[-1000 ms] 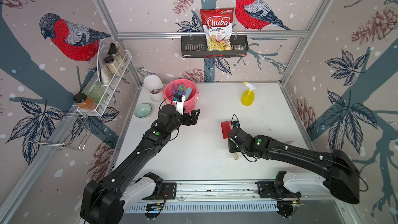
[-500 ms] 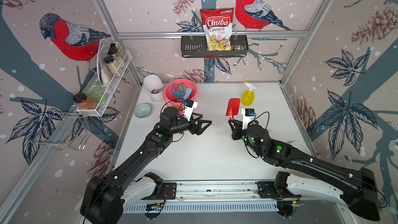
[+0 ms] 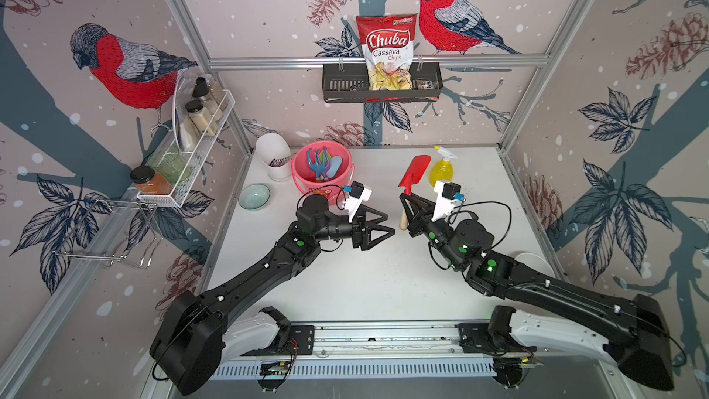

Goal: Organize the gardening tools
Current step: Pick up the gardening tool from the center of the board.

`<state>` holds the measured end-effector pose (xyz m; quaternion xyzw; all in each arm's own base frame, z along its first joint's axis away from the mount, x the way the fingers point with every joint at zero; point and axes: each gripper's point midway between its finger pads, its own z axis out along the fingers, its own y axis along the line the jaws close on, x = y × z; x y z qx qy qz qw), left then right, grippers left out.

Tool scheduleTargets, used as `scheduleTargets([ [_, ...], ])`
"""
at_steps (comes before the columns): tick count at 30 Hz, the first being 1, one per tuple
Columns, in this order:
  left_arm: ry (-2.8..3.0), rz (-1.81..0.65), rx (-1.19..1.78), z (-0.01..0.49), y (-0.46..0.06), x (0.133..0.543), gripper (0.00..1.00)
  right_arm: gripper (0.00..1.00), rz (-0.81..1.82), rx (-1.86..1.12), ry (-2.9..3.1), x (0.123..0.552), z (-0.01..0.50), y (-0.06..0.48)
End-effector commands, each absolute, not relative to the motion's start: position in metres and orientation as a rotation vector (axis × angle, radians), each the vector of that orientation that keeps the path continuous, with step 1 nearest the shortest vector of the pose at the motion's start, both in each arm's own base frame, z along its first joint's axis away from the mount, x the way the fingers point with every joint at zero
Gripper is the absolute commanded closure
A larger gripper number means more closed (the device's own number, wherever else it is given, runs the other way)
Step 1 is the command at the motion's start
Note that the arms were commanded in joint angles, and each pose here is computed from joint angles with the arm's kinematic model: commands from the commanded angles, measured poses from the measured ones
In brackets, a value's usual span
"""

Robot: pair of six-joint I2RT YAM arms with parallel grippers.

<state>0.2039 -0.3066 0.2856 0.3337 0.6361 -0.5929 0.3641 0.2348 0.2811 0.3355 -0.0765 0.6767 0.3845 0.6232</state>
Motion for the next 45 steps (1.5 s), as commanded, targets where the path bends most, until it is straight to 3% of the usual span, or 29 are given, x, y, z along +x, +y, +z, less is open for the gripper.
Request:
scheduleTargets([
  [1, 1.506, -1.555, 0.89, 0.311, -0.311, 0.201, 0.2, 1.0, 0.999, -0.235, 1.435, 0.222, 0.366, 0.294],
  [12, 1.506, -1.606, 0.964, 0.315, -0.332, 0.197, 0.44, 1.0, 1.043, -0.281, 1.415, 0.216, 0.365, 0.304],
  [18, 1.525, -1.591, 0.95, 0.312, -0.334, 0.199, 0.74, 1.0, 1.042, -0.289, 1.408, 0.216, 0.368, 0.306],
  [21, 1.556, -1.559, 0.917, 0.31, -0.334, 0.206, 0.99, 1.0, 1.04, -0.294, 1.414, 0.216, 0.366, 0.307],
  [22, 1.568, -1.547, 0.907, 0.309, -0.334, 0.208, 1.0, 0.98, 1.038, -0.297, 1.418, 0.216, 0.365, 0.307],
  [24, 1.584, -1.514, 0.883, 0.309, -0.333, 0.213, 1.0, 0.85, 1.033, -0.293, 1.424, 0.217, 0.362, 0.306],
  [28, 1.606, -1.425, 0.838, 0.307, -0.329, 0.225, 1.0, 0.3, 1.008, -0.269, 1.426, 0.218, 0.36, 0.298],
  [31, 1.638, -1.307, 0.798, 0.302, -0.322, 0.24, 1.0, 0.04, 0.969, -0.203, 1.416, 0.222, 0.36, 0.282],
  [32, 1.648, -1.265, 0.781, 0.3, -0.317, 0.246, 1.0, 0.01, 0.956, -0.181, 1.41, 0.222, 0.361, 0.275],
  [45, 1.634, -0.565, 0.335, 0.317, -0.193, 0.389, 1.0, 0.0, 0.9, -0.112, 1.415, 0.216, 0.352, 0.238],
])
